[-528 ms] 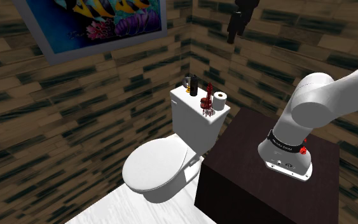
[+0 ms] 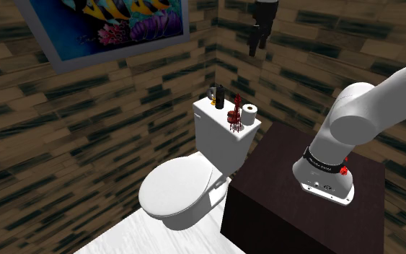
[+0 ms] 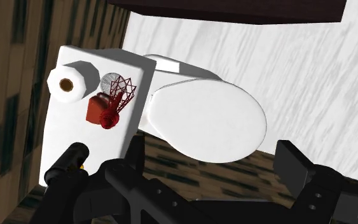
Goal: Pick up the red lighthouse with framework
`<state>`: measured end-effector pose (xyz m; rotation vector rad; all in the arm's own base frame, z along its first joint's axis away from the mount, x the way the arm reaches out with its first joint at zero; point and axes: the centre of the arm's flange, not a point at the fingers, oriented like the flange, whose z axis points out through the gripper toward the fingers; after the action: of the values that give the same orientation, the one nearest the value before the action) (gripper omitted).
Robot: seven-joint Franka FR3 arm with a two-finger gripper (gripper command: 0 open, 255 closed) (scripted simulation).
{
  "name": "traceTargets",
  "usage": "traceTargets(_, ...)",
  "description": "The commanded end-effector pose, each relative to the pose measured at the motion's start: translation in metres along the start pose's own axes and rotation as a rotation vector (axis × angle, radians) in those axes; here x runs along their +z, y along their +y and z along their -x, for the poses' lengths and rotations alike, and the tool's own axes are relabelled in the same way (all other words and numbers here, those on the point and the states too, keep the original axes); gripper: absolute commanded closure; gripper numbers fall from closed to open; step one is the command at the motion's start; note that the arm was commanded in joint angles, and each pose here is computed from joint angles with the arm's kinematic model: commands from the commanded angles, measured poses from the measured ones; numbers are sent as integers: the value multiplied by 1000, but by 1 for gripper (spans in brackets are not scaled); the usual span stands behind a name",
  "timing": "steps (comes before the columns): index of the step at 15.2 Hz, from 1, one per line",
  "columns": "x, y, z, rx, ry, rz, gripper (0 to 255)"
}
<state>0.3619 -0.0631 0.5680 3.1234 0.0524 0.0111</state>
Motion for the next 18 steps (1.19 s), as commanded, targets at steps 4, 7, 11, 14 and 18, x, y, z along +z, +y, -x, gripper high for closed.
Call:
traceTargets(4, 48, 44, -44, -15, -94, -36, 0)
traceTargets(7, 78, 67, -69, -24, -149, -58, 0)
traceTargets(11, 122, 98, -101, -36, -223, -87, 0)
traceTargets(14, 157, 119, -122, -45, -279, -108, 0)
traceTargets(18, 206, 146, -148, -57, -353, -137, 0)
